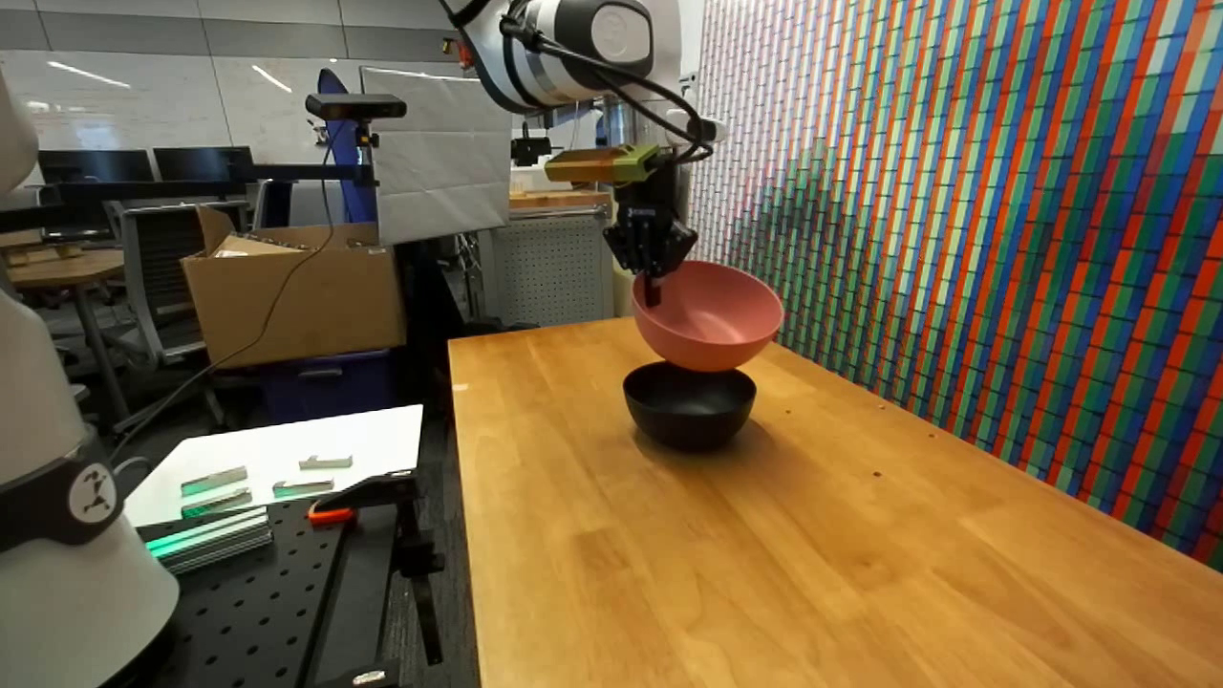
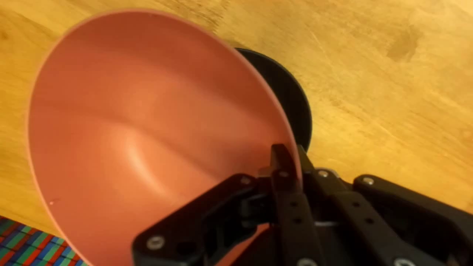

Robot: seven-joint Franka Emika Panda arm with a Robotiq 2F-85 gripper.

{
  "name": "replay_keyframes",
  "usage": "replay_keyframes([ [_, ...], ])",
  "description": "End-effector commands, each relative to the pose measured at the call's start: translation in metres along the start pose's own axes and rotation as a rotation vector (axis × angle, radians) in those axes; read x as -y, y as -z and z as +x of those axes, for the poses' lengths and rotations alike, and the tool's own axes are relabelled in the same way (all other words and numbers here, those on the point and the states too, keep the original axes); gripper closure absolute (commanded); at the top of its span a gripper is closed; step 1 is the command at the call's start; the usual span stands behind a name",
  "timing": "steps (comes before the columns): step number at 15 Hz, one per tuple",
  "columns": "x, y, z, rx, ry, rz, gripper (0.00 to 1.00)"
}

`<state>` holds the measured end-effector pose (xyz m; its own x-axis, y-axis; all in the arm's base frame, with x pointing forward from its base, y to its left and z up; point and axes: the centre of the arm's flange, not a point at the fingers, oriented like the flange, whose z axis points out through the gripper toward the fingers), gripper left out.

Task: Put the pink bowl on top of the black bowl

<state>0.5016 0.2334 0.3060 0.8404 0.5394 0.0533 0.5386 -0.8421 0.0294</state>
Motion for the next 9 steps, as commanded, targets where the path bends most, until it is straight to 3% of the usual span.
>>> replay_keyframes([
  [1,0.025,-0.010,0.000,0.004,0.081,-0.057,0.98],
  [5,0.032,-0.036,0.005,0.022,0.151,-0.166,0.98],
  [9,0.031,-0.060,0.005,0.029,0.176,-0.215,0.98],
])
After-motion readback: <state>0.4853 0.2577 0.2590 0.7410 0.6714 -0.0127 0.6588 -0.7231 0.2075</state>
